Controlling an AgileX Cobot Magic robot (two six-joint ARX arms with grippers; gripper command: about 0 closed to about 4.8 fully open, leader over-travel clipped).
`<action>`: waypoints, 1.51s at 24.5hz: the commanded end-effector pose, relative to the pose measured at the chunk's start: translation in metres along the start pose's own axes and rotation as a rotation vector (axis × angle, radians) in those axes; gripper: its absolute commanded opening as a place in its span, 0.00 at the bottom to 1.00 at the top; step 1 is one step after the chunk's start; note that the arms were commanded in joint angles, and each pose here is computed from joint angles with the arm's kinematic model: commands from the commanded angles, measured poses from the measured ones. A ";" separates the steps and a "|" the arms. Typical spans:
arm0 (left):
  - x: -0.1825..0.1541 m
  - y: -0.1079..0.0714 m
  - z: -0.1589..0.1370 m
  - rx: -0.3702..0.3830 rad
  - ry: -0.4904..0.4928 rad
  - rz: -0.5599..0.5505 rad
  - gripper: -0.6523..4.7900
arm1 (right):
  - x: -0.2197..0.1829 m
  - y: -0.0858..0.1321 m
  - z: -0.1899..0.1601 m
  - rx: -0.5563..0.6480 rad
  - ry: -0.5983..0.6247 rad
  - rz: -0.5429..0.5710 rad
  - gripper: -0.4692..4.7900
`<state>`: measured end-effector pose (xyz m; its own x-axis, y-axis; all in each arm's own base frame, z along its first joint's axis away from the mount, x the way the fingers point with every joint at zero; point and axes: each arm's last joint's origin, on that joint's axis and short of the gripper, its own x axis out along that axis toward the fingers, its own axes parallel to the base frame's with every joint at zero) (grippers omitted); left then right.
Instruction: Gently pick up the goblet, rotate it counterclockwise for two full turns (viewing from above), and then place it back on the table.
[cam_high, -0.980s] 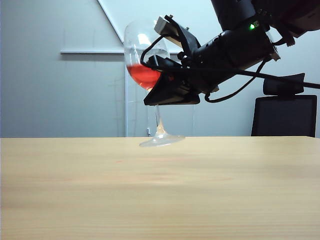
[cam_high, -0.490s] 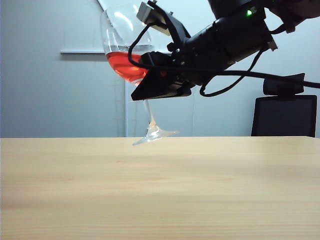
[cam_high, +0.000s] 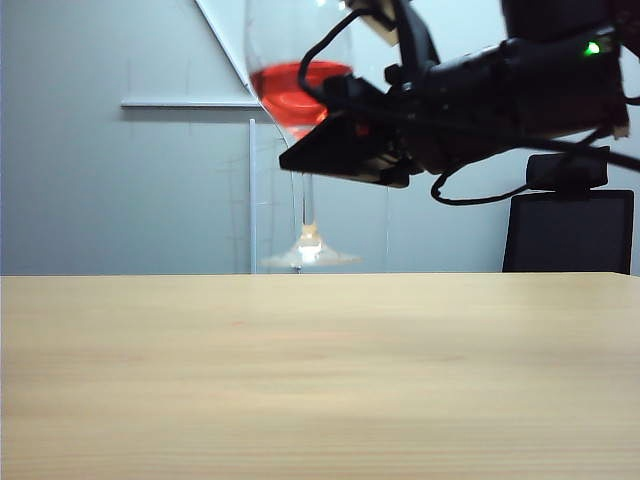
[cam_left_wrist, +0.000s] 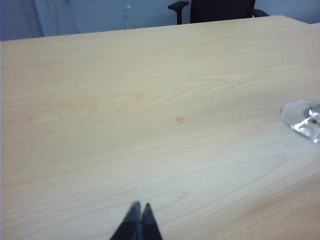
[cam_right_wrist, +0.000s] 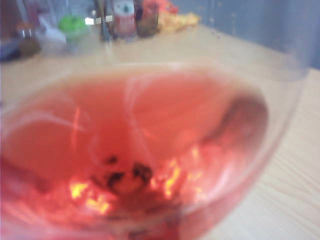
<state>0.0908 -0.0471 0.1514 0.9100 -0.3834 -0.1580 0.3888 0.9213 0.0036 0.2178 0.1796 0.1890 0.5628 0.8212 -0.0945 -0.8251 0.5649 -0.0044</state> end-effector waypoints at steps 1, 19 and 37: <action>0.000 0.000 0.002 0.005 -0.014 0.001 0.11 | -0.005 0.001 0.010 0.009 -0.131 -0.003 0.08; -0.002 0.000 0.004 0.001 -0.044 0.001 0.11 | 0.028 -0.026 -0.024 0.008 -0.162 -0.072 0.08; -0.003 0.000 0.005 0.000 -0.056 0.001 0.11 | 0.056 -0.038 -0.053 -0.098 -0.089 -0.137 0.08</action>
<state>0.0890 -0.0461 0.1549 0.9151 -0.3863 -0.1160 0.3888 0.9213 -0.0011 0.2767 0.1985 0.1223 0.6672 0.7422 -0.0632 -0.7445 0.6616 -0.0900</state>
